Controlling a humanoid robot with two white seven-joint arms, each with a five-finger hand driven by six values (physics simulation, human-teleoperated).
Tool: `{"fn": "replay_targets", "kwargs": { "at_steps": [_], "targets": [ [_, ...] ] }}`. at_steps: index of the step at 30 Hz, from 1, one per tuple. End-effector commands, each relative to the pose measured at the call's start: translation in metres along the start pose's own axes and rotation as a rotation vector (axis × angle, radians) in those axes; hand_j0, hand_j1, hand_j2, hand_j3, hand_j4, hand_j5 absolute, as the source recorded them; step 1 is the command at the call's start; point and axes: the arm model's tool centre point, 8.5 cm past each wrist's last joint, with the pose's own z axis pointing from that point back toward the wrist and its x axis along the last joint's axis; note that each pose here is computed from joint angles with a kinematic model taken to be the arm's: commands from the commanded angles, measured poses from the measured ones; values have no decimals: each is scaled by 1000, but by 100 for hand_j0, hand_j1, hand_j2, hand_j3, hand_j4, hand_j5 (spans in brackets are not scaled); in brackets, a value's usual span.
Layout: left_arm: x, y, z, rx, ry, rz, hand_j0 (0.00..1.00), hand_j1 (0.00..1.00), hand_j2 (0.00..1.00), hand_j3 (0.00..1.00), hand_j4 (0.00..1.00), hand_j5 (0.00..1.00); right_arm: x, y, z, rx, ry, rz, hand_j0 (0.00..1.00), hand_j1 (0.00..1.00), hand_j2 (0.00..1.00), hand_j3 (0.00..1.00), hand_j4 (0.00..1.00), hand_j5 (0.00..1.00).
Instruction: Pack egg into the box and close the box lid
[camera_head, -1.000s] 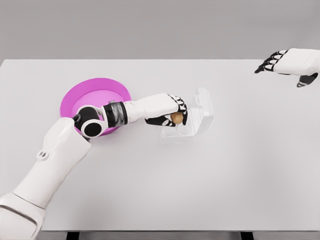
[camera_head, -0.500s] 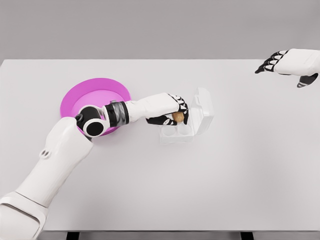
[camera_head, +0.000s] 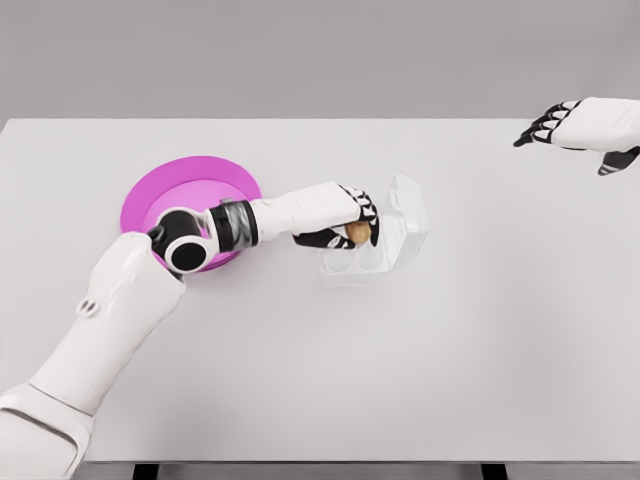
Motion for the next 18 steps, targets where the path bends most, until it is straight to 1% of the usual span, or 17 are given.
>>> {"fn": "replay_targets", "kwargs": {
  "at_steps": [1,4,6,7,9,18],
  "targets": [
    [1,3,1,13,-4,1,46,46,46,46,46,46,-1,0,1,-4,2,-3,100,100,100,100,100,100],
    [5,5,0,20,-14,-7,48,48,48,48,48,48,-1,-1,1,-5,2,-5,100,100,100,100,100,100],
    [4,4,1,18,-11,-7,55,55,55,55,55,55,0,0,1,-3,1,-5,100,100,100,100,100,100],
    [4,4,1,18,-11,-7,56,56,56,56,56,56,-1,-1,1,-5,2,-5,100,100,100,100,100,100],
    [4,4,1,18,-11,-7,62,62,62,62,62,62,-1,1,2,-2,5,-7,100,100,100,100,100,100],
    [3,4,3,22,-7,-5,67,67,67,67,67,67,-2,1,3,-3,6,-6,100,100,100,100,100,100]
  ]
}}
